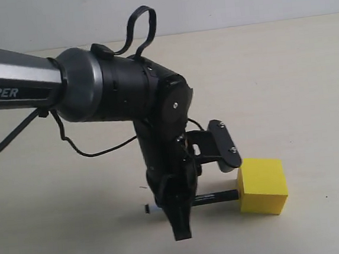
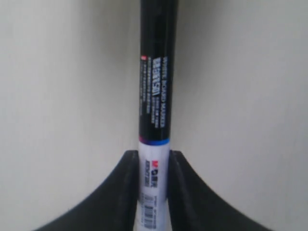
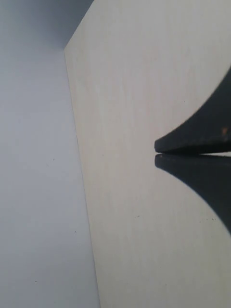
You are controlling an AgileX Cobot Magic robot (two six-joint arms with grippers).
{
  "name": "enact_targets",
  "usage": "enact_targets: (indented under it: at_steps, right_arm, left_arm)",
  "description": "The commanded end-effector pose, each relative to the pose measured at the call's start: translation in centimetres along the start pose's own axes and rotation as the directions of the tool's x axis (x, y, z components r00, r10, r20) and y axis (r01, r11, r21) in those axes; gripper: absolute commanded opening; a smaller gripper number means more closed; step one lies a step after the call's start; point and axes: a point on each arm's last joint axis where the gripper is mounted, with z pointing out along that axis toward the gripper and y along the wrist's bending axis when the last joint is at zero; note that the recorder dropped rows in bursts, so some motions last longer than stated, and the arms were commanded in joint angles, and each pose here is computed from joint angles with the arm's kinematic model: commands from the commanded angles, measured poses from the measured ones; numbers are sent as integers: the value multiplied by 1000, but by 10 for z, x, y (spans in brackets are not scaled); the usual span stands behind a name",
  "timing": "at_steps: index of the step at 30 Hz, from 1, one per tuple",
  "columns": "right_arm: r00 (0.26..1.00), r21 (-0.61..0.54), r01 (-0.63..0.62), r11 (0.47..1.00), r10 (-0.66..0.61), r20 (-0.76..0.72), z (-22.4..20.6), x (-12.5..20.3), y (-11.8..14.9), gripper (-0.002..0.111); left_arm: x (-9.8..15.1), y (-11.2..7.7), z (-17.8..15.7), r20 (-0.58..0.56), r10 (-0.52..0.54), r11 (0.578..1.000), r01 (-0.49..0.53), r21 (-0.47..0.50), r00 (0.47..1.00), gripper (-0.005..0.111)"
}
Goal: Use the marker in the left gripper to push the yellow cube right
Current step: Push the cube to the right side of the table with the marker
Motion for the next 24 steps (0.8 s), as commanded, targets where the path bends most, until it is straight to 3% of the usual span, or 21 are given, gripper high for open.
enact_targets:
  at_steps: [1,7,13,24]
  right_arm:
    - [1000,5,-5,1000,5,5,0,1,0,0]
    - [1000,5,-5,1000,5,5,0,1,0,0]
    - [1000,5,-5,1000,5,5,0,1,0,0]
    - [1000,5,-5,1000,5,5,0,1,0,0]
  left_arm:
    - [-30,-10,-14,115,61,996,-53,-68,991,0]
    - [-19,1,-20,46,3,1000,-2,-27,999,0]
    - [-11,-1,-18,-5,-55,998,55,24,998,0]
    - [-36,13,-2,140,-52,998,57,-30,989,0]
